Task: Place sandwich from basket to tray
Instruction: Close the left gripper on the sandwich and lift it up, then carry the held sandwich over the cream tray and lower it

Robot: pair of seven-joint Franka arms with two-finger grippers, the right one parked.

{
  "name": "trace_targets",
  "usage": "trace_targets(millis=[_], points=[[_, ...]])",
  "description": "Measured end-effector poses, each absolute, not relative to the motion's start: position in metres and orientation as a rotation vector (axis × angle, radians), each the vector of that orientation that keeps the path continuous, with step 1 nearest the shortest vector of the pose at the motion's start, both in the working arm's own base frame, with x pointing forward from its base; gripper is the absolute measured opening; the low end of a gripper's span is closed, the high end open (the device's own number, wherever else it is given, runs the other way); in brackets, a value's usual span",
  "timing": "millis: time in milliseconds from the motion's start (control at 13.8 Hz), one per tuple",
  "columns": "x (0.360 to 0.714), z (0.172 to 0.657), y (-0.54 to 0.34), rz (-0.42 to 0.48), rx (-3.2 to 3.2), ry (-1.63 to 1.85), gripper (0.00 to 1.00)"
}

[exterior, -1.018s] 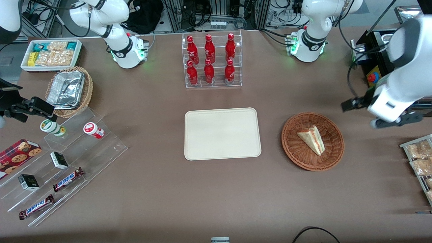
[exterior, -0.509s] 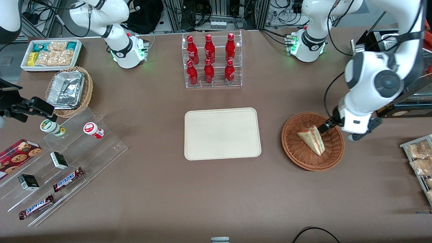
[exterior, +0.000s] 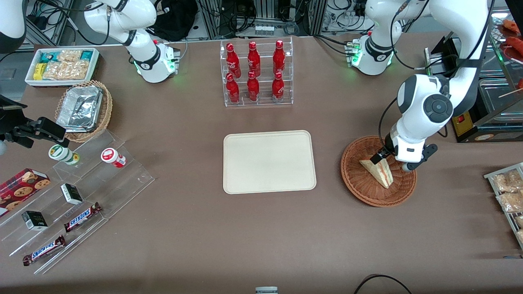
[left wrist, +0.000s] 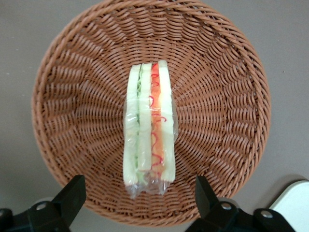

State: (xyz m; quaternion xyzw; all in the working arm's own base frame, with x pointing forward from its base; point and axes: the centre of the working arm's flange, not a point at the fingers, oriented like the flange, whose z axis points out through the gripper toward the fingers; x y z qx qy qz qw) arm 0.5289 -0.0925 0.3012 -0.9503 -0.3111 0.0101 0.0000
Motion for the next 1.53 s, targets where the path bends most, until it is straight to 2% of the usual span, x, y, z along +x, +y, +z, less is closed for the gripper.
trace_targets(millis=[364, 582, 727, 873, 945, 1091, 1309, 1527], points=[[0.53, 0.271, -0.093, 0.076, -2.988, -0.979, 1.0], [0.53, 0.258, -0.092, 0.102, -2.984, -0.984, 0.7], [0.533, 0.259, -0.088, 0.096, -2.992, -0.962, 0.47], [0.541, 0.27, -0.087, 0.089, -3.005, -0.926, 0.3], [0.548, 0.284, -0.089, 0.117, -2.995, -0.912, 0.22], [0.569, 0.34, -0.102, 0.198, -2.967, -0.864, 0.19], [0.58, 0.416, -0.159, 0.195, -2.99, -0.732, 0.17], [0.555, 0.424, -0.252, 0.177, -3.035, -0.535, 0.14]])
